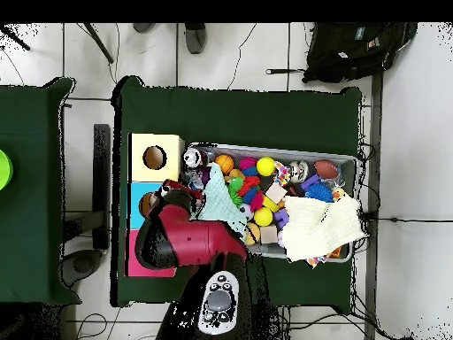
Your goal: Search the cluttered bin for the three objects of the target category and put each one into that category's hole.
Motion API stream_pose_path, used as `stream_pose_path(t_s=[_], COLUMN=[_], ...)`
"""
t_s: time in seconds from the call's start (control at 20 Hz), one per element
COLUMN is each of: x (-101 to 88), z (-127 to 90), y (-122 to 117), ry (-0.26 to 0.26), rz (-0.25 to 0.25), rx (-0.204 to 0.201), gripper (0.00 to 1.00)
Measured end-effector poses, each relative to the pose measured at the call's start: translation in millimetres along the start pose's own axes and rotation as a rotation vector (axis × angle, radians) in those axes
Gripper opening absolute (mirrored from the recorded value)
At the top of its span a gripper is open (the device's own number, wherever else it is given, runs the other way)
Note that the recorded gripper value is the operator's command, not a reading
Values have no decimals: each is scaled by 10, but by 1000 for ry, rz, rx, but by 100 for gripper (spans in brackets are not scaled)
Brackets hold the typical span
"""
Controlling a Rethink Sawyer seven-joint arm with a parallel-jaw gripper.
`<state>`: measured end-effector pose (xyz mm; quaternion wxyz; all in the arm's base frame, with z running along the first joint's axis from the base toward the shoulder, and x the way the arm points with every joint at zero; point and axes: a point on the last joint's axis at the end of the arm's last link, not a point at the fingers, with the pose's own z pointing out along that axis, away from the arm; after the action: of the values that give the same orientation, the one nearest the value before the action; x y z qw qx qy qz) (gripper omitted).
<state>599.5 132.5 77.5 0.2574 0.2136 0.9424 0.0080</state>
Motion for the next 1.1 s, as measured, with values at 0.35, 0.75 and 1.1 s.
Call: stream_pose_path(t_s=[0.35, 0.75, 1.1], x=[-110, -172, -167], z=[52, 101, 140], y=[-204, -464, -549], ry=[2, 10, 17], rz=[33, 46, 42], rx=[16, 35, 37], gripper=[100, 100, 100])
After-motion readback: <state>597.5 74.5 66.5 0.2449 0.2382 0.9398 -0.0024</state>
